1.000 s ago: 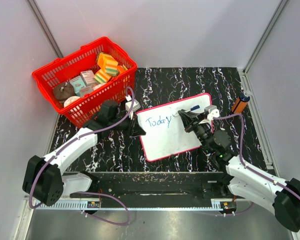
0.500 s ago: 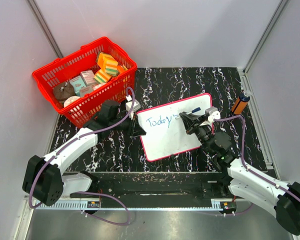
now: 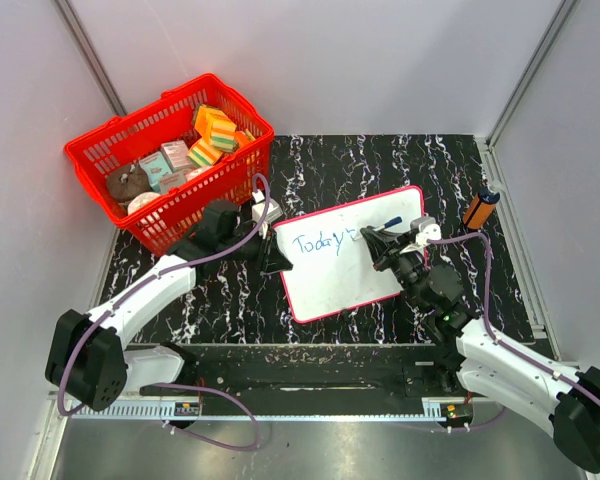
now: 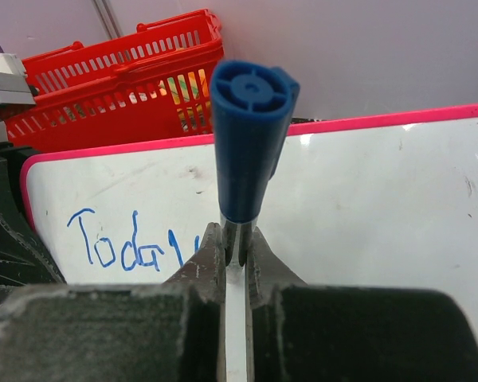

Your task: Write a sentence on the whiteboard

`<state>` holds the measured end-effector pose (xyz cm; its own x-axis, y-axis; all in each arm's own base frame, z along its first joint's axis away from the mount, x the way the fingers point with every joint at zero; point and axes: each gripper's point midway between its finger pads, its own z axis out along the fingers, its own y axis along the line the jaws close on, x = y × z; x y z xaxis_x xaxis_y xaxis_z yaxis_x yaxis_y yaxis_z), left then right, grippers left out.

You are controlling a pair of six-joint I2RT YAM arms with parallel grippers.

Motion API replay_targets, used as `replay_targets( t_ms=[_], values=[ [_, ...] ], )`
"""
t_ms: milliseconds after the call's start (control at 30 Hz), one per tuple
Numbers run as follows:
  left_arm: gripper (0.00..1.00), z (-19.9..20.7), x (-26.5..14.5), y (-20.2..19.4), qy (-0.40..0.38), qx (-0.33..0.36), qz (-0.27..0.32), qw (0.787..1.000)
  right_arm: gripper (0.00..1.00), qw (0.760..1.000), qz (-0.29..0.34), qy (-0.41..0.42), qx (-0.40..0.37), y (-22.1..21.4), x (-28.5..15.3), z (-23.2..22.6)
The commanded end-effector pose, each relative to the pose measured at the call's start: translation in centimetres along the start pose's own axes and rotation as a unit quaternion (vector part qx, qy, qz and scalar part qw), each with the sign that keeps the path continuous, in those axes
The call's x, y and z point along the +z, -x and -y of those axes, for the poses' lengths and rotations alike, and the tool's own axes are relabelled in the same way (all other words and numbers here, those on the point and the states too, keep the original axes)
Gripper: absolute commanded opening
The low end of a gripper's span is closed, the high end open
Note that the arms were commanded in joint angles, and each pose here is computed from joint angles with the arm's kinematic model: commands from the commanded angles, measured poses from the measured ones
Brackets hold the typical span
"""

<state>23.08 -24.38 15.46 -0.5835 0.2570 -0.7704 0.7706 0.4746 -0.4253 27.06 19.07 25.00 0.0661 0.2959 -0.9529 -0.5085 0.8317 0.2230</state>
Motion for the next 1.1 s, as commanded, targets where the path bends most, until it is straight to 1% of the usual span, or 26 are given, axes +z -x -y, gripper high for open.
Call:
replay_targets(
  t_ms=[0,367,600,900,1067],
  values=[
    [0.0,-8.4,-1.0,-5.2,0.184,0.091,-0.103,0.973,0.0,1.0,-0.001,-0.003,-0.004,-0.2,0.1,0.2],
    [0.0,-8.4,-1.0,-5.3,0.185,0.094,-0.104,0.973,0.0,1.0,0.003,0.017,0.013,-0.2,0.5,-0.7],
    [0.0,-8.4,-1.0,-5.4,0.185,0.094,-0.105,0.973,0.0,0.999,0.015,0.035,0.015,1.0,0.5,-1.4],
    [0.0,-8.4,-1.0,-5.5,0.187,0.094,-0.107,0.972,0.0,0.997,0.064,0.032,0.027,4.9,-0.5,-1.6],
    [0.0,-8.4,-1.0,-5.3,0.187,0.096,-0.106,0.972,0.0,0.997,0.069,0.01,0.016,6.0,-0.9,-0.8]
  ],
)
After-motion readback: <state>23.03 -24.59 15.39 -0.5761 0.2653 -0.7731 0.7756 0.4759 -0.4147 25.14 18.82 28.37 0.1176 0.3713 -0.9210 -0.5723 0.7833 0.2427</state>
